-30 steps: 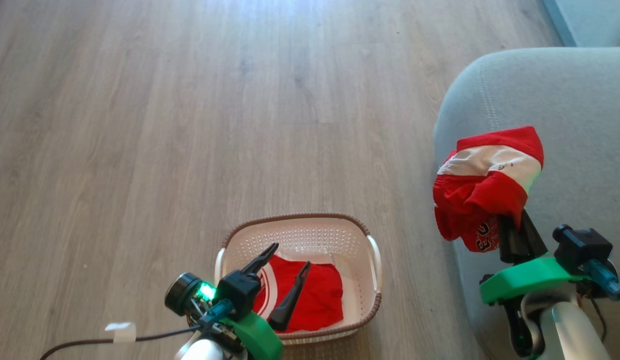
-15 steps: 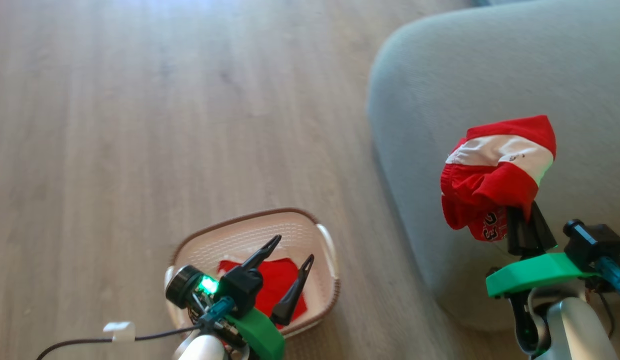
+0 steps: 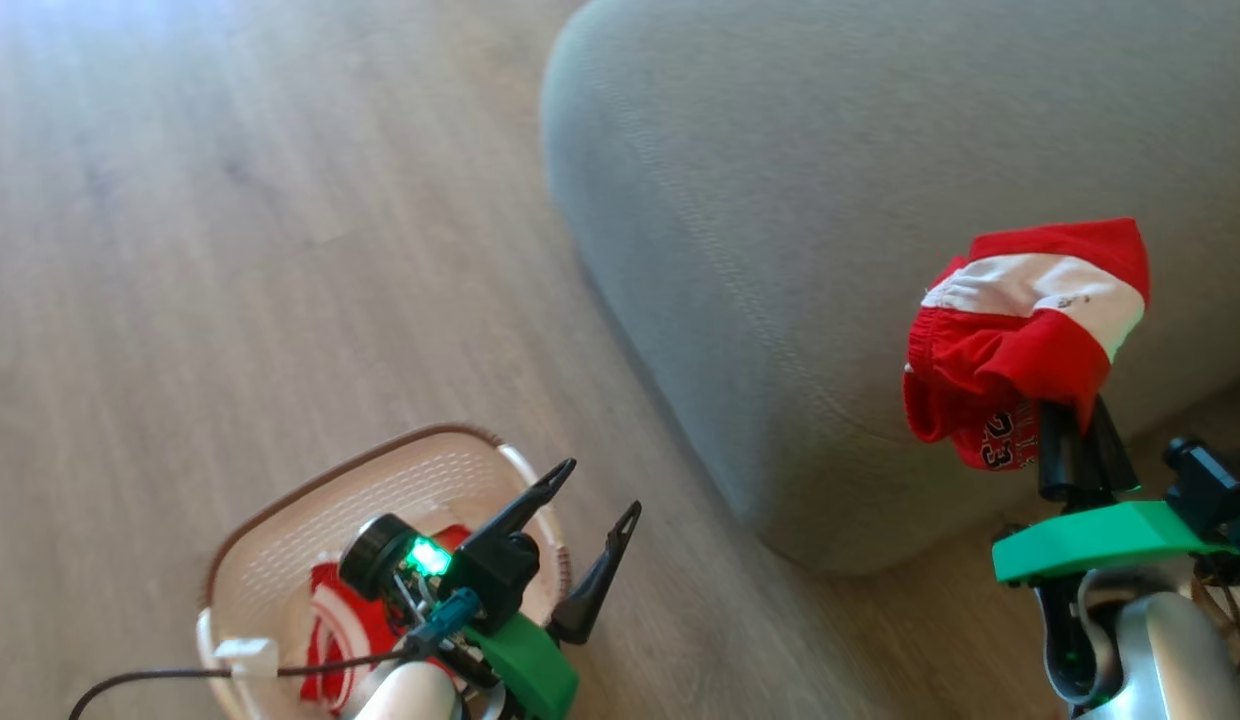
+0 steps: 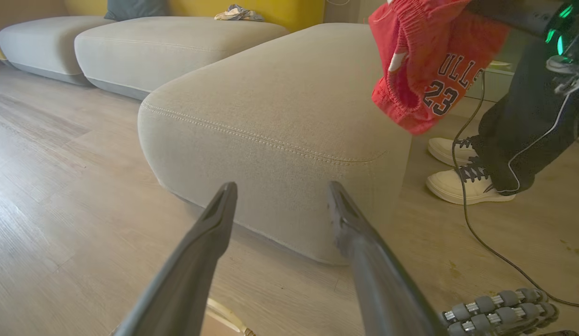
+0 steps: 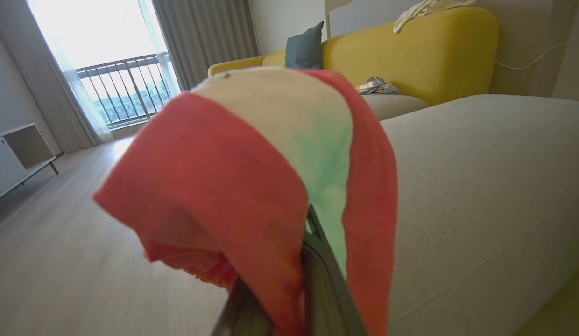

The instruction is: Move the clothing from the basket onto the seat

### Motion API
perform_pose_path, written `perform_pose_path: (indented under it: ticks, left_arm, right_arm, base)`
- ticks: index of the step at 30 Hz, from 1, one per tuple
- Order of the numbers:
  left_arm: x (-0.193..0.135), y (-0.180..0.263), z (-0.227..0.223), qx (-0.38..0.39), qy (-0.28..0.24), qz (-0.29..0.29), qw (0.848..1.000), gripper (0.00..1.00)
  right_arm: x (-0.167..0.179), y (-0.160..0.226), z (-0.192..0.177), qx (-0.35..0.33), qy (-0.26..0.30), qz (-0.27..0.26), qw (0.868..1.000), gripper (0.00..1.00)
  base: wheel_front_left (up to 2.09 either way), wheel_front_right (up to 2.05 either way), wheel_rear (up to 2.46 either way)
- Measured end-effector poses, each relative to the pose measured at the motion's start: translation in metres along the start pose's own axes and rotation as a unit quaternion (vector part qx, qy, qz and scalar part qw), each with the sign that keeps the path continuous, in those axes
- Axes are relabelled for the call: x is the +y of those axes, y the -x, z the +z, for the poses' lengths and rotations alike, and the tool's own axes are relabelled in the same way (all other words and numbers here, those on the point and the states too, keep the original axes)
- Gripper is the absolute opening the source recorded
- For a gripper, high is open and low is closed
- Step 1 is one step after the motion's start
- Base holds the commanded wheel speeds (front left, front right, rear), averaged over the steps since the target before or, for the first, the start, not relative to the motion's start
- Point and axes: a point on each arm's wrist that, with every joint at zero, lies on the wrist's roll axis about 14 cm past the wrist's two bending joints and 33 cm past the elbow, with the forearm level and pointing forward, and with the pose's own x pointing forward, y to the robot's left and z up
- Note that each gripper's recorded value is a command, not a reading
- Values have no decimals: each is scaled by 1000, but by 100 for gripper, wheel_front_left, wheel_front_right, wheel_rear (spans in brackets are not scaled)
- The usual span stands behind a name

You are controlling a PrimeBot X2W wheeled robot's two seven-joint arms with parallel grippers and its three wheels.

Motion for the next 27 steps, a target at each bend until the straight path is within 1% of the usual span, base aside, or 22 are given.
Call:
perform_pose_path:
  ticks: [4, 8, 10, 13, 17, 20, 22, 25, 27]
  left_arm:
    - [-14, -10, -2, 0, 4, -29, 1000, 100]
    - [-19, -15, -4, 0, 5, -41, 999, 100]
    - [-18, -16, -6, 1, 9, -42, 999, 100]
    - [-15, -15, -11, 4, 13, -42, 999, 100]
    - [-5, -10, -24, 17, 18, -36, 999, 100]
    - [4, -5, -36, 30, 17, -37, 999, 100]
    - [13, -4, -41, 34, 14, -34, 999, 100]
    - [27, -2, -48, 36, 12, -29, 999, 100]
    - [36, -1, -55, 40, 11, -26, 999, 100]
  right_arm:
    - [-19, 11, 4, -2, -3, -30, 1000, 0]
    - [-28, 18, 1, 4, -4, -45, 999, 0]
    - [-31, 17, 2, 1, -15, -53, 998, 0]
    - [-29, 9, 7, -7, -11, -50, 999, 0]
    - [-17, -19, 23, -32, 10, -31, 999, 0]
    - [-6, -48, 39, -60, 19, -17, 998, 0]
    - [4, -67, 47, -74, 34, -5, 997, 0]
    - [24, -96, 52, -86, 62, 19, 994, 0]
    - [36, -118, 53, -92, 63, 29, 993, 0]
  base:
    - [0, 0, 0]
    - [0, 0, 0]
    - [0, 0, 0]
    - [0, 0, 0]
    - [0, 0, 0]
    - [0, 0, 0]
    - [0, 0, 0]
    - [0, 0, 0]
    - [0, 0, 0]
